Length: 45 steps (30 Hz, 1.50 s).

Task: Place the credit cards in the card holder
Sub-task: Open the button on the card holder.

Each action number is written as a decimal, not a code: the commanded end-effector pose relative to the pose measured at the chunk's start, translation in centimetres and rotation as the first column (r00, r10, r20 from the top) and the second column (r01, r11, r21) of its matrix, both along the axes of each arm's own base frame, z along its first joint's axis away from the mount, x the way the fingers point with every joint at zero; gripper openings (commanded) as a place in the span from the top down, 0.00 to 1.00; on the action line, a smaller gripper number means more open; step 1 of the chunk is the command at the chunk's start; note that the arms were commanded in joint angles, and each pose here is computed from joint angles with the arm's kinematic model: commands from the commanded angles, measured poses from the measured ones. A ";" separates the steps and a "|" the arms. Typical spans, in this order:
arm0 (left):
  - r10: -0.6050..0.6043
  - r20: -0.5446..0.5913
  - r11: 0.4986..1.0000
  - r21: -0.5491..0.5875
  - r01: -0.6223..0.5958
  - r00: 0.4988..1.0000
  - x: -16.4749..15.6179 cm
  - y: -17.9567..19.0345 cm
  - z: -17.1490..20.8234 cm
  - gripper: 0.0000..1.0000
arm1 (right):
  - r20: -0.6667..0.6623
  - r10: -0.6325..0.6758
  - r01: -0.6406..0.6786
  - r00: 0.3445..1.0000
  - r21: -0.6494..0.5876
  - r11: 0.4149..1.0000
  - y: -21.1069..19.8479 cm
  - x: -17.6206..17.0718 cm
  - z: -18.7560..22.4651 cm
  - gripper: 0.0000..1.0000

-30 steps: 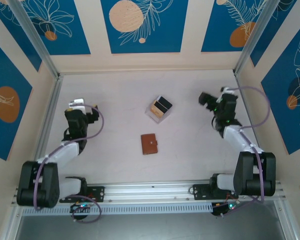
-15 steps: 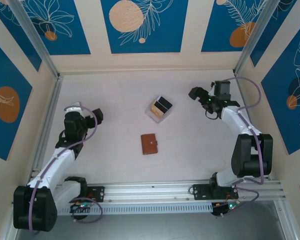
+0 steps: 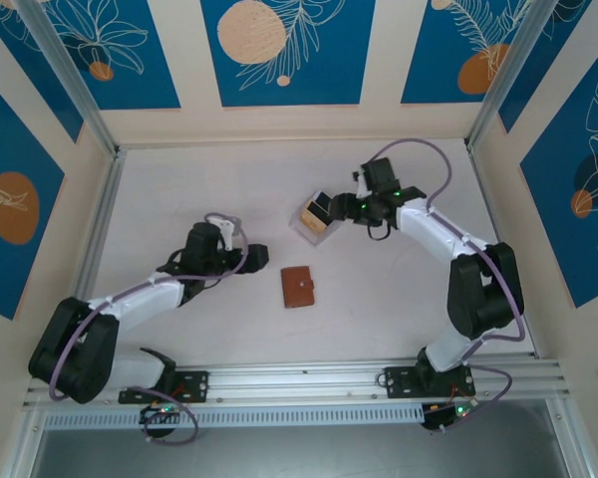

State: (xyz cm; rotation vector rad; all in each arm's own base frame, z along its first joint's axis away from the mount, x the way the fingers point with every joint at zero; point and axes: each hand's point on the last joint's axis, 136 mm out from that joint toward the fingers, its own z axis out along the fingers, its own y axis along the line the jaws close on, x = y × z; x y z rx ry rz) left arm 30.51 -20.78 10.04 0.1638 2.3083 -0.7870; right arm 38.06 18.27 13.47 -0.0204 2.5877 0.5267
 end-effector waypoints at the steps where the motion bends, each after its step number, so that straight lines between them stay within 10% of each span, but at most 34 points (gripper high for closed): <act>1: -0.095 -0.064 0.995 -0.031 0.094 0.993 -1.2 -3.3 -0.5 0.12 | -0.026 0.061 -0.064 0.998 -0.112 0.992 0.5 -4.2 -0.2 0.32; 18: -0.156 -0.217 0.988 -0.025 0.155 0.963 -1.7 -7.8 -5.8 0.55 | -0.154 0.232 -0.252 0.960 -0.129 0.959 6.9 -12.5 -5.8 0.42; 45: -0.125 -0.286 0.988 0.052 0.145 0.950 -4.8 -6.6 -10.6 0.76 | -0.180 0.265 -0.293 0.947 -0.158 0.943 11.2 -13.0 -10.4 0.50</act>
